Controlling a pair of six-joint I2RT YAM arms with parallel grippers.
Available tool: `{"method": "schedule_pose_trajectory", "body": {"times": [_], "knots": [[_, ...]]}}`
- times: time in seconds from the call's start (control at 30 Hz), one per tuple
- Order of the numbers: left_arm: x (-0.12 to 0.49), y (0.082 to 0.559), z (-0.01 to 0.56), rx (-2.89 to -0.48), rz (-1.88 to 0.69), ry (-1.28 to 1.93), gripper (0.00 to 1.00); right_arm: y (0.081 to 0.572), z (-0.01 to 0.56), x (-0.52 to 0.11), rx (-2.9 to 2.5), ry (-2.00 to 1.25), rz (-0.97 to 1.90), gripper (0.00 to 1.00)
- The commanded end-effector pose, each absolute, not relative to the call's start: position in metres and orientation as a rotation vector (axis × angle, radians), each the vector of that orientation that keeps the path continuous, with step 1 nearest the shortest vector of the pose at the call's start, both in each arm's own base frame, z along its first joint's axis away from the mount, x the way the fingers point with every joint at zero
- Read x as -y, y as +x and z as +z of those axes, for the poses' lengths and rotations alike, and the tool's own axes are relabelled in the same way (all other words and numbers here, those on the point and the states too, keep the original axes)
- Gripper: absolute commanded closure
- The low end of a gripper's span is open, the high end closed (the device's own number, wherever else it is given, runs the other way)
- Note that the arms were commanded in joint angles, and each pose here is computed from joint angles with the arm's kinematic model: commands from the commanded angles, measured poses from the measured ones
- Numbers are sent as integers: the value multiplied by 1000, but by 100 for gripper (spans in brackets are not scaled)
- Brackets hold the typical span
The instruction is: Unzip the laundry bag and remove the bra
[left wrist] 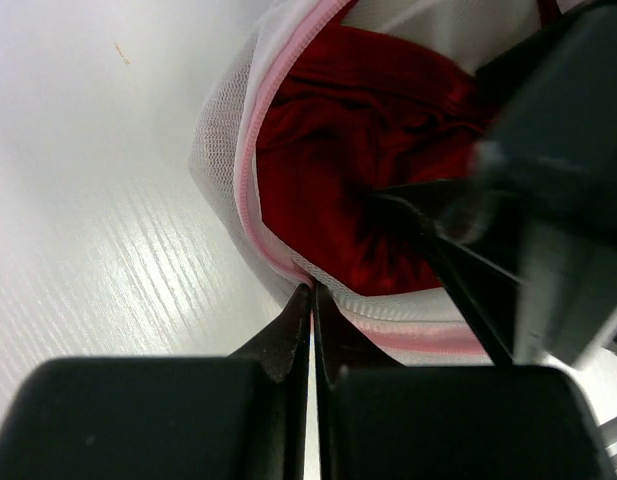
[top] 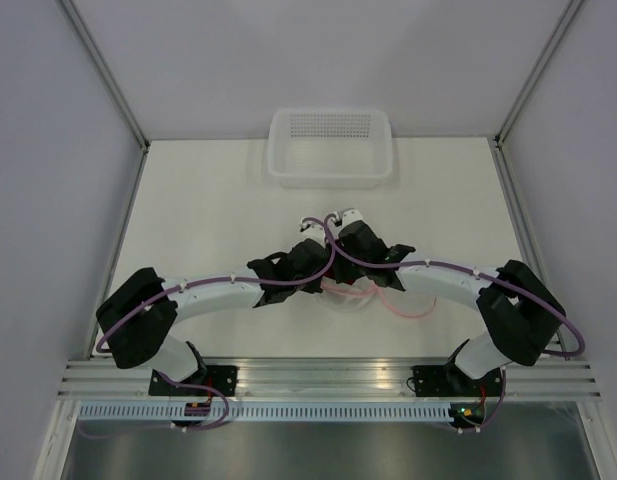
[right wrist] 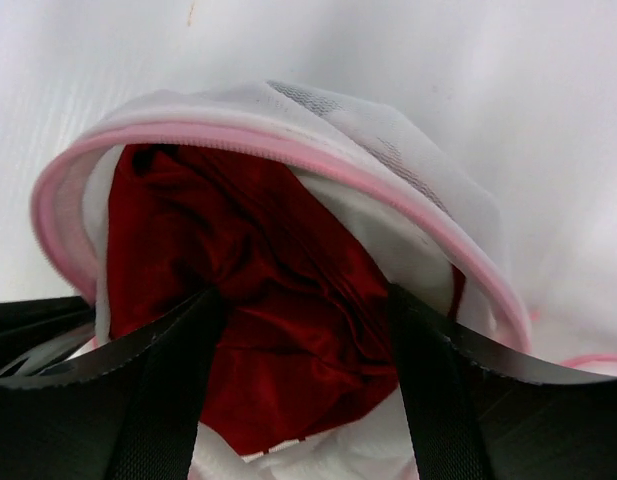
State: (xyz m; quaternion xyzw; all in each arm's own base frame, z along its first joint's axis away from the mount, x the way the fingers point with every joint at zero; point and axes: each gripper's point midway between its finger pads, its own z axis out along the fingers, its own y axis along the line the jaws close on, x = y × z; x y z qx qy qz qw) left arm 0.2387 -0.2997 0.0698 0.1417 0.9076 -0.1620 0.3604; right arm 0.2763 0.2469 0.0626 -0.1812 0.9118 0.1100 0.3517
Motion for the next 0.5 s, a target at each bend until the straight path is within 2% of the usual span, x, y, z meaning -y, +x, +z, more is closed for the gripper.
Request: {"method": "schedule_pose_trajectory", "body": {"times": [0.0,0.07,0.1,0.2,0.33,0.47], "knots": [[314,243,95,-2273,-538,302,98,270,48,-259,-2408,-531,333,29],[312,243,96,-2267,-537,298,98,266,44,-260,-2419,-541,352,36],[311,243,96,-2267,-535,295,98,265,42,-260,-2424,-543,357,46],[309,243,93,-2273,-531,288,98,261,37,-257,-2440,-548,348,62],[310,242,91,-2280,-542,282,98,258,31,-254,-2464,-544,338,100],[308,240,88,-2286,-540,274,98,254,50,-258,-2427,-544,397,100]]}}
